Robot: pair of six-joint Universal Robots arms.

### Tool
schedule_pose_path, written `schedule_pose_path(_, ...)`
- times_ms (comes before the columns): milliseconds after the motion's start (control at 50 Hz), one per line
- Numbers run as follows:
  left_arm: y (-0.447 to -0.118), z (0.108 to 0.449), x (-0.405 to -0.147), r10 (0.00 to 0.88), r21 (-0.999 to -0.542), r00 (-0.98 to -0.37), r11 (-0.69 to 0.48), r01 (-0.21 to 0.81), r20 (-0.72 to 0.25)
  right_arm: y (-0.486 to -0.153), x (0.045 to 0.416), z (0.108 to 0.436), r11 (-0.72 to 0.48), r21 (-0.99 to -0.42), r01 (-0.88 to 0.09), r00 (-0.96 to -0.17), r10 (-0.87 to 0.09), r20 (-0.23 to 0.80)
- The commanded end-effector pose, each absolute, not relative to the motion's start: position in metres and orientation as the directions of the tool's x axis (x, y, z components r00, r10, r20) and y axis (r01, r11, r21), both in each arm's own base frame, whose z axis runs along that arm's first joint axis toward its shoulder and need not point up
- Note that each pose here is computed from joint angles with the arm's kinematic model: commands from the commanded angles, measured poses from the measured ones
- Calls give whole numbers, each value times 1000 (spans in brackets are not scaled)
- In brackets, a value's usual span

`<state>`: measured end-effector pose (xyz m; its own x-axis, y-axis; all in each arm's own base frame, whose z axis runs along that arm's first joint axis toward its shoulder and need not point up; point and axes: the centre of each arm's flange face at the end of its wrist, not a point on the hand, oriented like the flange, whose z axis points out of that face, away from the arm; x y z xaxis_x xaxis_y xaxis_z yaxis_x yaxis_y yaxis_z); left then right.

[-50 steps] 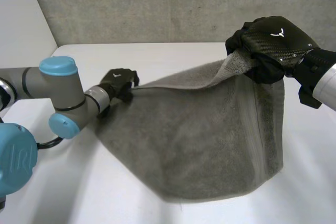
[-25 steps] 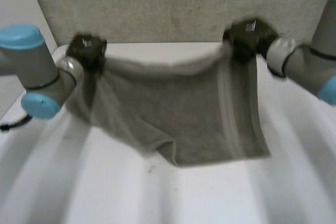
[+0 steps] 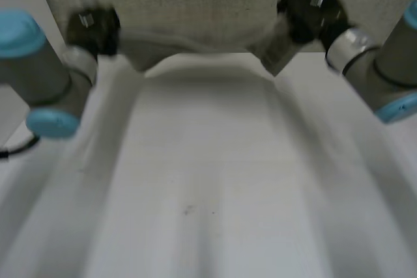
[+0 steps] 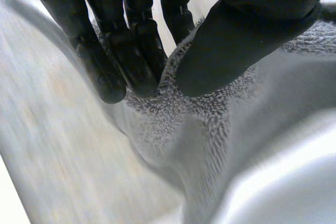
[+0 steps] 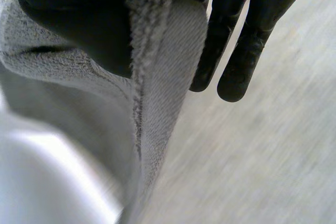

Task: Fold the towel.

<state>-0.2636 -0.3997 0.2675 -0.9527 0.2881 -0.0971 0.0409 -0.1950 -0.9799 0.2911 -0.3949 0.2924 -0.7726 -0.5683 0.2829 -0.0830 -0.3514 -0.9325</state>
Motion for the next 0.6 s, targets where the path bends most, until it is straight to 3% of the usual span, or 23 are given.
schedule_pose_path(20,-361,146,-262,368,-970,-917,125,210,-151,-384,286,187,-40,-953,-299,-709,-659,250)
schedule_pose_path(60,-345,124,-264,401,-945,-896,171,279,-192,-374,282,163,23,-917,-397,-675,-685,275)
schedule_pose_path(120,-328,118,-267,429,-929,-881,200,310,-201,-367,272,153,81,-897,-436,-667,-698,261)
schedule_pose_path(420,-259,140,-269,511,-912,-836,215,349,-200,-349,234,189,103,-901,-422,-722,-638,266)
schedule_pose_path(600,-264,144,-269,494,-925,-844,181,334,-208,-347,219,180,142,-901,-409,-750,-615,243)
